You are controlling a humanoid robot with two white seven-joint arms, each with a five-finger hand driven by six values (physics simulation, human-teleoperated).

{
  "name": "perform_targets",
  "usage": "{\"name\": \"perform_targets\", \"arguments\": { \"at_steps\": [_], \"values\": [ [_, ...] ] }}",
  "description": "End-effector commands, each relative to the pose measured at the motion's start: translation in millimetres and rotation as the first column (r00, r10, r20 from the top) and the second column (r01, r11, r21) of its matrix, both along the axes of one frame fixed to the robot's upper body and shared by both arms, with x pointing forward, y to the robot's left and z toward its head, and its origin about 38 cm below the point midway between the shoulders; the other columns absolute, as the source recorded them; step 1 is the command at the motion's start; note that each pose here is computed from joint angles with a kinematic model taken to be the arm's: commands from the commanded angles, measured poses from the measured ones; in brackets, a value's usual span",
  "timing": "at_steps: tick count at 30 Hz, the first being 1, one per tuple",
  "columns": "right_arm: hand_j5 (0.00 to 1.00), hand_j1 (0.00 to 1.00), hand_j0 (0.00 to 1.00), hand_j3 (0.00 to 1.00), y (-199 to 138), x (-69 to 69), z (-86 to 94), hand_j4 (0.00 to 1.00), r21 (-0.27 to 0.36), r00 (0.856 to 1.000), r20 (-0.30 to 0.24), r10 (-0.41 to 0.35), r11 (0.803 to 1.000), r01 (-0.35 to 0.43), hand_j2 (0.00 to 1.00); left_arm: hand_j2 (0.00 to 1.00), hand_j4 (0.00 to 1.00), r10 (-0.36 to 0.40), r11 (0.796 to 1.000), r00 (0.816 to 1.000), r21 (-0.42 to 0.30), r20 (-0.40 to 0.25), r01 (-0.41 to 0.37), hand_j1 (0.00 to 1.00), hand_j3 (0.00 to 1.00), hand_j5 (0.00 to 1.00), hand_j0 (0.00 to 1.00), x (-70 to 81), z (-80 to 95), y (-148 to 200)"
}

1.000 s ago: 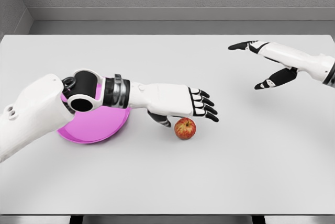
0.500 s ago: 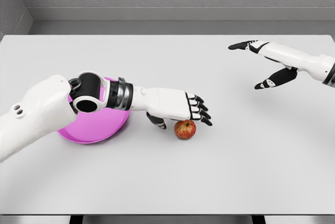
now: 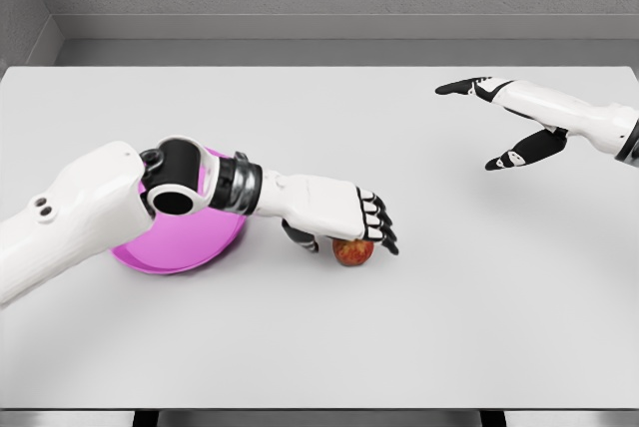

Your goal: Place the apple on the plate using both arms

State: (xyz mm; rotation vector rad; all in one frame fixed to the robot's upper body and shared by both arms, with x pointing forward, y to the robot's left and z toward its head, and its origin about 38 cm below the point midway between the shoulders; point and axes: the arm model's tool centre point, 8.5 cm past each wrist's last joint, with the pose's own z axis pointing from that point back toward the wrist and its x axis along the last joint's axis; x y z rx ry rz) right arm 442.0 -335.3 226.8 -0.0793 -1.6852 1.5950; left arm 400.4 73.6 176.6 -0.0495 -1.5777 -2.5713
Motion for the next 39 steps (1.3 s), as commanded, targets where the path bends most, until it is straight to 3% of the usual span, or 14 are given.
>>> {"name": "perform_targets", "arguments": {
  "at_steps": [1, 13, 23, 29, 35, 39],
  "values": [
    [1.0, 1.0, 1.0, 1.0, 0, 0.1, 0.7, 1.0, 0.008, 1.0, -0.002, -0.002, 1.0, 0.002, 1.0, 0.9, 0.9, -0.006, 1.0, 1.0, 0.0, -0.006, 0.006, 0.9, 0.9, 0.9, 0.9, -1.4, 0.0, -4],
    [1.0, 1.0, 1.0, 1.0, -1, -0.7, -1.1, 1.0, 0.006, 1.0, -0.007, -0.004, 1.0, 0.004, 1.0, 0.76, 0.76, -0.016, 0.999, 1.0, 0.03, -0.016, 0.017, 0.76, 0.76, 0.76, 0.76, -4.6, -7.3, -4],
    [1.0, 1.0, 1.0, 1.0, 0, -0.2, -0.4, 1.0, 0.01, 1.0, -0.004, -0.003, 1.0, 0.003, 1.0, 0.74, 0.74, -0.022, 0.999, 1.0, 0.039, -0.022, 0.023, 0.74, 0.74, 0.74, 0.74, -6.8, -10.9, -4],
    [1.0, 1.0, 1.0, 1.0, -1, -0.6, -0.9, 1.0, 0.008, 1.0, -0.006, -0.004, 1.0, 0.004, 1.0, 0.6, 0.6, -0.026, 0.998, 0.999, 0.05, -0.021, 0.027, 0.6, 0.6, 0.6, 0.6, -7.7, -13.2, -4],
    [1.0, 1.0, 1.0, 1.0, 0, -0.7, -0.6, 1.0, 0.008, 1.0, -0.005, -0.002, 1.0, 0.002, 1.0, 0.59, 0.59, -0.028, 0.998, 0.999, 0.061, -0.025, 0.029, 0.59, 0.59, 0.59, 0.59, -8.7, -15.6, -4],
    [1.0, 1.0, 1.0, 1.0, -1, -0.6, -0.9, 1.0, 0.008, 1.0, -0.006, -0.004, 1.0, 0.004, 1.0, 0.4, 0.4, -0.02, 0.998, 0.999, 0.064, -0.025, 0.021, 0.4, 0.4, 0.4, 0.4, -7.2, -15.7, 0]
  ]
}}
